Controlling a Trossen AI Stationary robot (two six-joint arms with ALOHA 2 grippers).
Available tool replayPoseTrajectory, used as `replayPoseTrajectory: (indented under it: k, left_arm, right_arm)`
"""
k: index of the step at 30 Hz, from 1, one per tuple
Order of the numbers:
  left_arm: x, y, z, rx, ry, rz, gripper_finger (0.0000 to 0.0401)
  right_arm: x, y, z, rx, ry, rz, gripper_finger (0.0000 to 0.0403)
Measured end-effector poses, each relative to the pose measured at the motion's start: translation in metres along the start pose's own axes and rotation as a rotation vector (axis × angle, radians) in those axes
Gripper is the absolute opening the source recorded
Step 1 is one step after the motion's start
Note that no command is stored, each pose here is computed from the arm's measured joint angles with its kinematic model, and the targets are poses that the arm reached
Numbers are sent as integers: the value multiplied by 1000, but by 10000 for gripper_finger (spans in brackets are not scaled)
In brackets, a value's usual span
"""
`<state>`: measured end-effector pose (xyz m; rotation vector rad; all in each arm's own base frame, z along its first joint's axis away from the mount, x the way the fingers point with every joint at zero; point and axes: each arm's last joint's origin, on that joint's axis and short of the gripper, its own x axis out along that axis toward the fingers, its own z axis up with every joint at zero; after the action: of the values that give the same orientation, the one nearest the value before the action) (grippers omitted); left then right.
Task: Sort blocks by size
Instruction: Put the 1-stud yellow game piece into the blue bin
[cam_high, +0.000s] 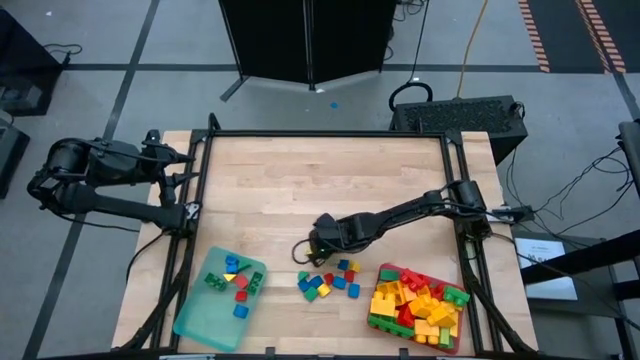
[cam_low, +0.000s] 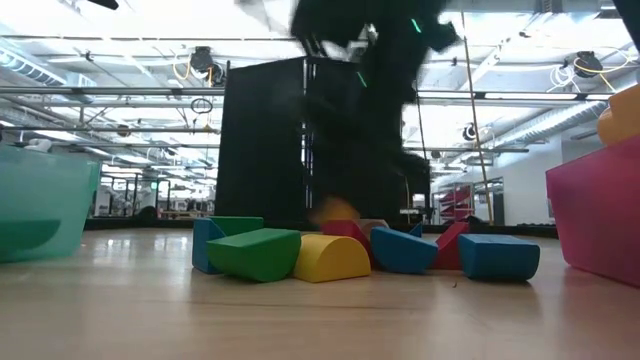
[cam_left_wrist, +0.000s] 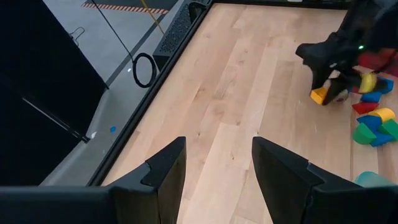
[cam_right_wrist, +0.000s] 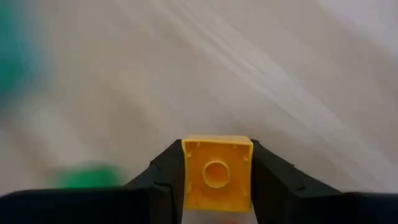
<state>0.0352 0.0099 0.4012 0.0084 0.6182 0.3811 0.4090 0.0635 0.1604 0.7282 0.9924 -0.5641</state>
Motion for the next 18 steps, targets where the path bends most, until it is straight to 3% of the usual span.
replayPoseTrajectory:
  k: [6, 9, 14, 18]
  left_arm:
    - [0, 0, 0, 1, 0, 0, 187]
    - [0, 0, 0, 1, 0, 1, 187]
    - [0, 0, 0, 1, 0, 2, 187]
    - [0, 0, 0, 1, 0, 2, 187]
  right_arm:
    - [-41, 58, 54, -171, -267, 304, 114]
    - [-47, 84, 75, -280, -345, 383, 114]
    - [-37, 128, 97, -481, -393, 543, 114]
    - [-14, 146, 101, -524, -376, 636, 114]
